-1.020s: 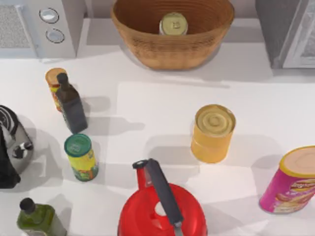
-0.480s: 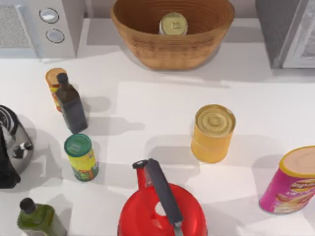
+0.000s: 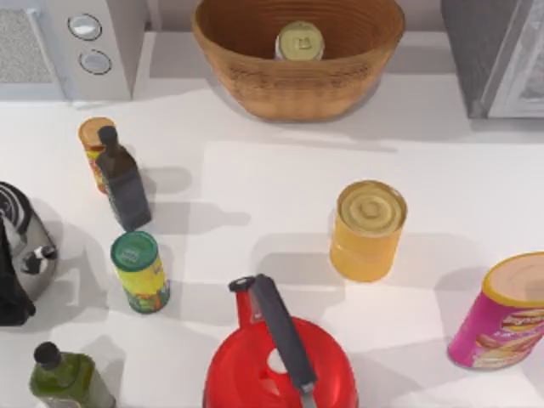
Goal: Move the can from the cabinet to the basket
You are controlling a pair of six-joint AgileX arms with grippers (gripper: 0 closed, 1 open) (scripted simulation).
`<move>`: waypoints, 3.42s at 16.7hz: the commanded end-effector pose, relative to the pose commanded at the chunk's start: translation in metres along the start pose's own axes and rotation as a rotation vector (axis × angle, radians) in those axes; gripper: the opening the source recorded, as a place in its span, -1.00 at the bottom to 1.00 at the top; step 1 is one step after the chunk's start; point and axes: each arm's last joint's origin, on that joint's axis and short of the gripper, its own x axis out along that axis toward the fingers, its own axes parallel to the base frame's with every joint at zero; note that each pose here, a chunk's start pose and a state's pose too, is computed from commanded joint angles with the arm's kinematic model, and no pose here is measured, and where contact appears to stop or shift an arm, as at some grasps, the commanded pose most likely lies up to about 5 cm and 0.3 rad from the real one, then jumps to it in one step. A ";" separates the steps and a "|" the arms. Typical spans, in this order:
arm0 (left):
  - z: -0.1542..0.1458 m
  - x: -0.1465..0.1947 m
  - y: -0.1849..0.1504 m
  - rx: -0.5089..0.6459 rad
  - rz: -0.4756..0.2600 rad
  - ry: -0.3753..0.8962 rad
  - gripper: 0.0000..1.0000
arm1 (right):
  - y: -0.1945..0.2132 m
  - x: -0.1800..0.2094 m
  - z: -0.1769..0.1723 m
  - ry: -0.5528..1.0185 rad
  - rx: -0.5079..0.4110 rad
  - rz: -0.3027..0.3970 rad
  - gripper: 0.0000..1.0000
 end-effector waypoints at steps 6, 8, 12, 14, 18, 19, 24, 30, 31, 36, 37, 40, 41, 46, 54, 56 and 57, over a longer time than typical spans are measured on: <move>0.000 0.000 0.000 0.000 0.000 0.000 1.00 | 0.040 0.047 0.005 -0.012 -0.009 0.000 1.00; 0.000 0.000 0.000 0.000 0.000 0.000 1.00 | 0.069 0.069 0.006 -0.014 -0.007 -0.001 1.00; 0.000 0.000 0.000 0.000 0.000 0.000 1.00 | 0.148 0.101 0.006 -0.012 0.001 -0.001 1.00; 0.000 0.000 0.000 0.000 0.000 0.000 1.00 | 0.190 0.105 0.005 -0.008 0.003 0.000 1.00; 0.000 0.000 0.000 0.000 0.000 0.000 1.00 | 0.260 0.091 0.002 -0.002 0.004 0.000 1.00; 0.000 0.000 0.000 0.000 0.000 0.000 1.00 | 0.273 0.086 0.001 -0.001 0.003 0.000 1.00; 0.000 0.000 0.000 0.000 0.000 0.000 1.00 | 0.298 0.071 0.000 0.001 0.001 0.000 1.00; 0.000 0.000 0.000 0.000 0.000 0.000 1.00 | 0.288 0.069 0.007 -0.022 -0.002 -0.041 1.00; 0.000 0.000 0.000 0.000 0.000 0.000 1.00 | 0.288 0.076 0.007 -0.022 -0.004 -0.041 1.00; 0.000 0.000 0.000 0.000 0.000 0.000 1.00 | 0.287 0.113 0.006 -0.020 -0.001 -0.042 1.00; 0.000 0.000 0.000 0.000 0.000 0.000 1.00 | 0.287 0.114 0.006 -0.020 -0.001 -0.042 1.00; 0.000 0.000 0.000 0.000 0.000 0.000 1.00 | 0.287 0.106 0.008 -0.027 0.000 -0.037 1.00; 0.000 0.000 0.000 0.000 0.000 0.000 1.00 | 0.286 0.104 0.007 -0.029 0.000 -0.036 1.00; 0.000 0.000 0.000 0.000 0.000 0.000 1.00 | 0.265 0.074 -0.009 -0.041 0.000 -0.033 1.00; 0.000 0.000 0.000 0.000 0.000 0.000 1.00 | 0.222 -0.001 -0.131 0.013 -0.014 -0.024 1.00; 0.000 0.000 0.000 0.000 0.000 0.000 1.00 | 0.214 -0.019 -0.187 0.046 -0.016 -0.020 1.00; 0.000 0.000 0.000 0.000 0.000 0.000 1.00 | 0.211 -0.027 -0.213 0.053 -0.014 -0.018 1.00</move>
